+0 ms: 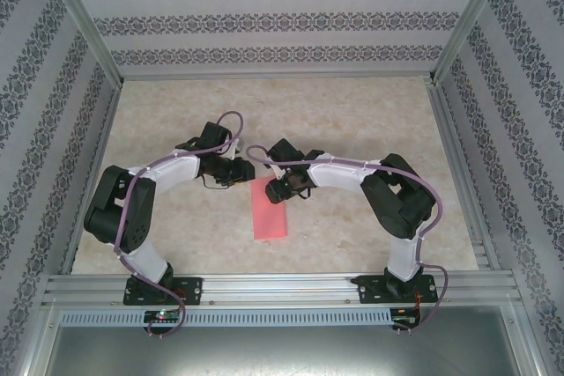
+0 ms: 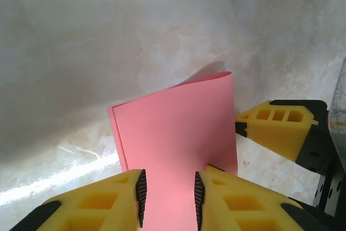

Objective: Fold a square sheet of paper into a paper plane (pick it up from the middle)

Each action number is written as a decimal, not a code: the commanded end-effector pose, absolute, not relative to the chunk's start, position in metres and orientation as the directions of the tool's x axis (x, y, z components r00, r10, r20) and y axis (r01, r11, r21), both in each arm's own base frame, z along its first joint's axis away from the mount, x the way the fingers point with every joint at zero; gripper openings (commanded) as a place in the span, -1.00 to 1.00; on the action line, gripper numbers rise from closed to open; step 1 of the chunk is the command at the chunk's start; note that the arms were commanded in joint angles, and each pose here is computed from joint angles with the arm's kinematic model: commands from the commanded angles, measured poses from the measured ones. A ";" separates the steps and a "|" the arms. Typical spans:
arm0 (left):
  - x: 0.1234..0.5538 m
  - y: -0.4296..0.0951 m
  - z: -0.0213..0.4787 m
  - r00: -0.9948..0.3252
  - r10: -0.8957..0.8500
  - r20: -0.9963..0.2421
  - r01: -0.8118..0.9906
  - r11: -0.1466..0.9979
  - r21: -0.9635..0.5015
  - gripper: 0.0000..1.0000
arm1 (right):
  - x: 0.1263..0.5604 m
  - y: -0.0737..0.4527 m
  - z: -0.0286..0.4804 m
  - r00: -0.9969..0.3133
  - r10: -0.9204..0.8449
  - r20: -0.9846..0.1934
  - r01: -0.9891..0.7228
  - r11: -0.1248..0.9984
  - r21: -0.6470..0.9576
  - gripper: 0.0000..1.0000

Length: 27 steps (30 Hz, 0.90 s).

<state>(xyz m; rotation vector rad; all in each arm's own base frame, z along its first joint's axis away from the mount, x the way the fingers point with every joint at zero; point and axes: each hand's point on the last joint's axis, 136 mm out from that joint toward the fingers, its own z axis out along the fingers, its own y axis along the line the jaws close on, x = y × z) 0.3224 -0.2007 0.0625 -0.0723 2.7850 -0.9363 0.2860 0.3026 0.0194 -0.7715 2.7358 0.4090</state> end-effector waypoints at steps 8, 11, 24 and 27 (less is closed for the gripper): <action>0.311 -0.192 0.061 -0.980 -0.114 -0.163 0.003 0.809 -0.588 -0.33 | 0.284 0.305 0.013 -0.827 -0.470 -0.309 -0.537 0.823 0.185 0.05; 0.311 -0.191 0.061 -0.980 -0.119 -0.160 -0.002 0.807 -0.591 -0.32 | 0.285 0.305 0.012 -0.829 -0.468 -0.308 -0.534 0.824 0.187 0.06; 0.311 -0.195 0.056 -0.980 -0.137 -0.145 -0.020 0.788 -0.615 -0.31 | 0.286 0.307 0.009 -0.836 -0.461 -0.299 -0.524 0.831 0.185 0.06; 0.310 -0.196 0.056 -0.980 -0.136 -0.143 -0.019 0.787 -0.617 -0.31 | 0.286 0.307 0.009 -0.839 -0.457 -0.296 -0.520 0.834 0.185 0.06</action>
